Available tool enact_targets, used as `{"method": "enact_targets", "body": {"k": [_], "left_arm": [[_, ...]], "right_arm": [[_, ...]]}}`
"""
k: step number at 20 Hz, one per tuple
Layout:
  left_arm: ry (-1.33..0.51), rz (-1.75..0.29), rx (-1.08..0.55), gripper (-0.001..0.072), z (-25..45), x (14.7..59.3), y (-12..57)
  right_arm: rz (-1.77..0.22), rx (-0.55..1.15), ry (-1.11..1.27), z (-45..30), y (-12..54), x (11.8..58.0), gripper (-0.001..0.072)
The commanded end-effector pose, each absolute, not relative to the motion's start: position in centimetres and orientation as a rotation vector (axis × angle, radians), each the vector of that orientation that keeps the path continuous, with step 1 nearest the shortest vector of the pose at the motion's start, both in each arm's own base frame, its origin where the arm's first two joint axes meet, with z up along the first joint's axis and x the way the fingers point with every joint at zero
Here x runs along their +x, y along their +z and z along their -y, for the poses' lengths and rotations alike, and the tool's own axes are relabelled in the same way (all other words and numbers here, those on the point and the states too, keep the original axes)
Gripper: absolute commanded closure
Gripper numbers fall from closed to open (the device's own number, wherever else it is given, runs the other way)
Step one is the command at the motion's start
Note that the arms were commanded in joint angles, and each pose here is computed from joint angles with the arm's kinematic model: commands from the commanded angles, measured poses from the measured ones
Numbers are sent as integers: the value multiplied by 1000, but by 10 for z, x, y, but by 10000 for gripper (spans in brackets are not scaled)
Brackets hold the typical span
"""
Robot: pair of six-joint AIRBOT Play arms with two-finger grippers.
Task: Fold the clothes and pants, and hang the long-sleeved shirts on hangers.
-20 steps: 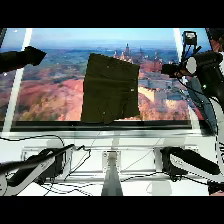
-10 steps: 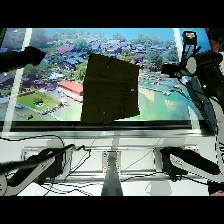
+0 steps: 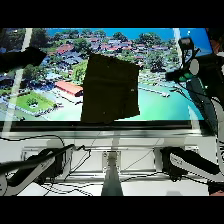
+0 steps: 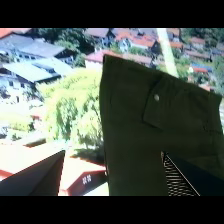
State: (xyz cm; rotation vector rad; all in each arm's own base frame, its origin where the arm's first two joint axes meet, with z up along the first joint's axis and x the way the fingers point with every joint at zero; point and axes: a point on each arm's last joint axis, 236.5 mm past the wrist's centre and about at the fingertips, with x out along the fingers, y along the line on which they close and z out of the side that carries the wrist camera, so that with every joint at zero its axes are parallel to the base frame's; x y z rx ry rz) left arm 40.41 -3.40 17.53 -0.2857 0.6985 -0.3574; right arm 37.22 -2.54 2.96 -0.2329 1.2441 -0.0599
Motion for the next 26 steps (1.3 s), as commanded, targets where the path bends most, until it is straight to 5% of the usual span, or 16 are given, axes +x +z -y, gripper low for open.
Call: {"method": "enact_targets", "body": {"k": [1, 5, 7, 8, 16, 20, 21, 22, 26], "left_arm": [[-386, -802, -253, 23, 38, 386, 156], [-305, -905, -119, 23, 10, 373, 130], [-258, -971, -56, 23, -6, 364, 112], [-255, -1014, -50, 23, -8, 357, 99], [-432, -1421, -316, 24, 52, 243, -45], [-377, -1403, -491, 24, 73, 228, -87], [-359, -1390, -531, 25, 76, 227, -93], [-346, -1383, -573, 26, 80, 225, -98], [-345, -1376, -655, 158, 94, 214, -110]], "right_arm": [[-1474, -108, 215, 5, -39, 306, 678], [-1411, 417, 590, -107, -68, 265, 661], [-1384, 594, 527, -125, -77, 267, 242], [-1397, 638, 499, -130, -83, 265, 220], [-1500, 787, 510, -172, -114, 259, 225], [-1474, 744, 530, -170, -116, 262, 443], [-1471, 739, 534, -170, -116, 262, 619], [-1471, 738, 534, -170, -116, 262, 676], [-1459, 733, 518, -167, -118, 265, 676]]}}
